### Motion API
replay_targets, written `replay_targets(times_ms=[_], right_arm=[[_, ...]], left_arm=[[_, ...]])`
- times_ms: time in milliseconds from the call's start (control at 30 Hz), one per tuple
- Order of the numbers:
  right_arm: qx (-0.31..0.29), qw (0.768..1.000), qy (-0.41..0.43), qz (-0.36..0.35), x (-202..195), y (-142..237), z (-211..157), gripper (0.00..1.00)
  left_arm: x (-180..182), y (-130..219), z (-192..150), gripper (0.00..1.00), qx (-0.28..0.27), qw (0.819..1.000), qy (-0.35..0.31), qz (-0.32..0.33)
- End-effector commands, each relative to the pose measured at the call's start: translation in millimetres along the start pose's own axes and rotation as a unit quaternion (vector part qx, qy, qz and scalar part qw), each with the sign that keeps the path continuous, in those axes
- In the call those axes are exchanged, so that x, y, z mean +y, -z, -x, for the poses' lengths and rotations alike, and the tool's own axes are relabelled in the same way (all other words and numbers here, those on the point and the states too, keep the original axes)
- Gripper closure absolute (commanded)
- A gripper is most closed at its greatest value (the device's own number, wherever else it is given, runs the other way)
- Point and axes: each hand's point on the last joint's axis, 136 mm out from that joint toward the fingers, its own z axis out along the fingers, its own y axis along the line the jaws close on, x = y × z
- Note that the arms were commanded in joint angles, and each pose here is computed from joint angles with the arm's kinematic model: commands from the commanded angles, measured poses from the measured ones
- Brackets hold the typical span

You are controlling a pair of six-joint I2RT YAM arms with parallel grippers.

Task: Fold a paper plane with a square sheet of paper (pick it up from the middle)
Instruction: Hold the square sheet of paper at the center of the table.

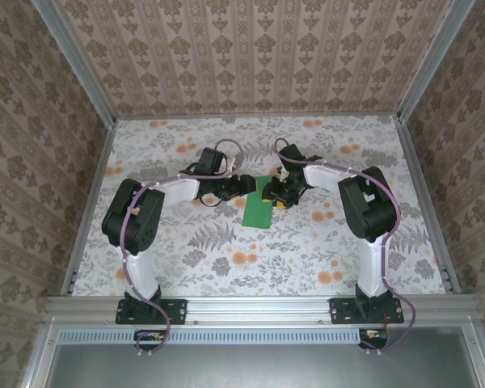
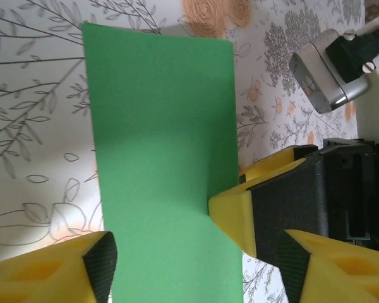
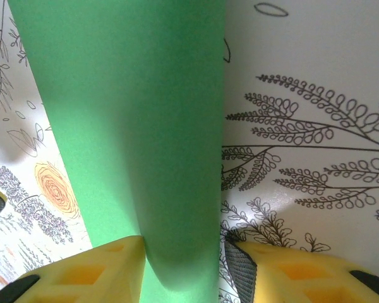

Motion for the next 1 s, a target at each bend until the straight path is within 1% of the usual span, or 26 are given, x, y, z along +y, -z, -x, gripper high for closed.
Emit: replay_targets(times_ms=[0,200,333,600,733,967], right_arm=[[0.035,0.978,-0.060,-0.198,-116.3,-39.7,-26.0,0.53],[0.038,0.977,-0.058,-0.203,-118.4,-41.4,-27.0,0.53],[0.040,0.976,-0.056,-0.205,-120.4,-43.3,-27.6,0.53],[0.044,0.976,-0.057,-0.205,-122.2,-46.4,-29.2,0.53],[0.045,0.976,-0.057,-0.206,-123.0,-47.7,-30.2,0.53],[0.047,0.976,-0.057,-0.206,-124.1,-48.1,-31.5,0.52]], left_arm=[[-10.7,-5.6,6.6,0.33,0.004,1.000,-0.008,-0.014],[-13.9,-13.4,0.5,0.45,0.026,0.999,-0.002,-0.025],[-11.7,-19.1,-3.5,0.53,0.040,0.999,0.003,-0.016],[-5.7,-28.2,-12.7,0.65,0.071,0.997,0.011,0.010],[8.3,-33.0,-15.7,0.72,0.079,0.996,0.022,0.038],[27.7,-38.2,-27.9,0.80,0.104,0.991,0.042,0.071]])
